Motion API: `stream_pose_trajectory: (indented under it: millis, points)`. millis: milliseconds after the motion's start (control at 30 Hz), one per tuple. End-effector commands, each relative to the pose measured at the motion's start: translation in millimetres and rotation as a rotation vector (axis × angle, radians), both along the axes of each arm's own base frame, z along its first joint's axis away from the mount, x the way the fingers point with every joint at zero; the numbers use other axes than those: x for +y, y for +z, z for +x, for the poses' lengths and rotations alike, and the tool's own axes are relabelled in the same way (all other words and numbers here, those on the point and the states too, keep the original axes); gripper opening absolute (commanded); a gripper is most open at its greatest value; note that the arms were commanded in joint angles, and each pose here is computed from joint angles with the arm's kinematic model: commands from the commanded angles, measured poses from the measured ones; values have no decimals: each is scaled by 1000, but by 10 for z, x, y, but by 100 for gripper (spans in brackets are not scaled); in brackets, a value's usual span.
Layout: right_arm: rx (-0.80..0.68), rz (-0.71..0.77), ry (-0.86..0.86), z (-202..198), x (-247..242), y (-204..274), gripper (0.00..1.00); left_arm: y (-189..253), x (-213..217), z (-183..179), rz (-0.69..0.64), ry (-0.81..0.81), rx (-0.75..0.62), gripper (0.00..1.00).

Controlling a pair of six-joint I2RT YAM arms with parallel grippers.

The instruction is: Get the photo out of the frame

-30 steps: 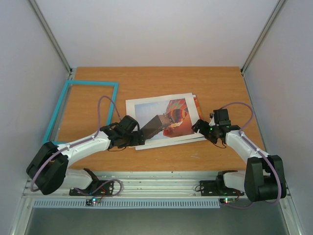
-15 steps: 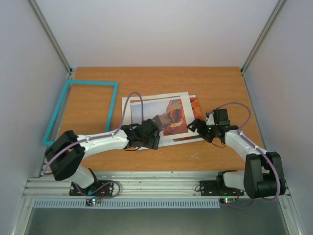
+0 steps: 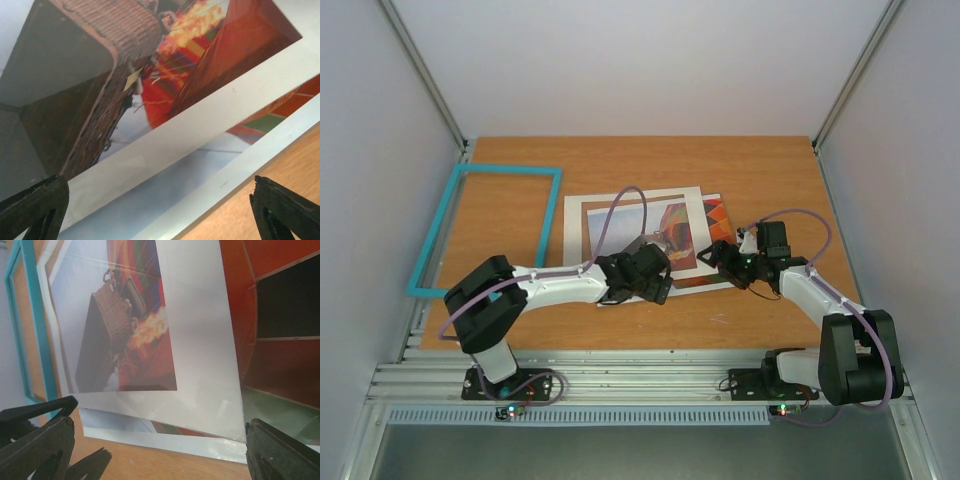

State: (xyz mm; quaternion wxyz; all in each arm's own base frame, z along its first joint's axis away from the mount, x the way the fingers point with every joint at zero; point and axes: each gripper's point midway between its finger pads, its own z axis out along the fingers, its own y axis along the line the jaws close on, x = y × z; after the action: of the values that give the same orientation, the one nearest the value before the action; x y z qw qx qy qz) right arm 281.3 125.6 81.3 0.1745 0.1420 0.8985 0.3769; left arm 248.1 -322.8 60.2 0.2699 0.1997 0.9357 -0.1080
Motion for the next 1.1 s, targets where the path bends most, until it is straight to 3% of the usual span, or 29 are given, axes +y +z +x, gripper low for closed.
stream_pose_trajectory:
  millis: [0, 167, 500, 1067]
  points:
    - [-11, 51, 11, -2, 57, 87, 93, 100, -282, 156, -60, -40, -78, 100]
    - [-7, 58, 12, -3, 65, 111, 93, 35, -400, 124, -81, -90, -86, 99]
    - [-13, 72, 11, -7, 78, 181, 93, -92, -435, 267, -3, -81, -165, 99]
    - [-14, 88, 24, -14, 104, 246, 93, -17, -349, 493, 9, 60, -277, 99]
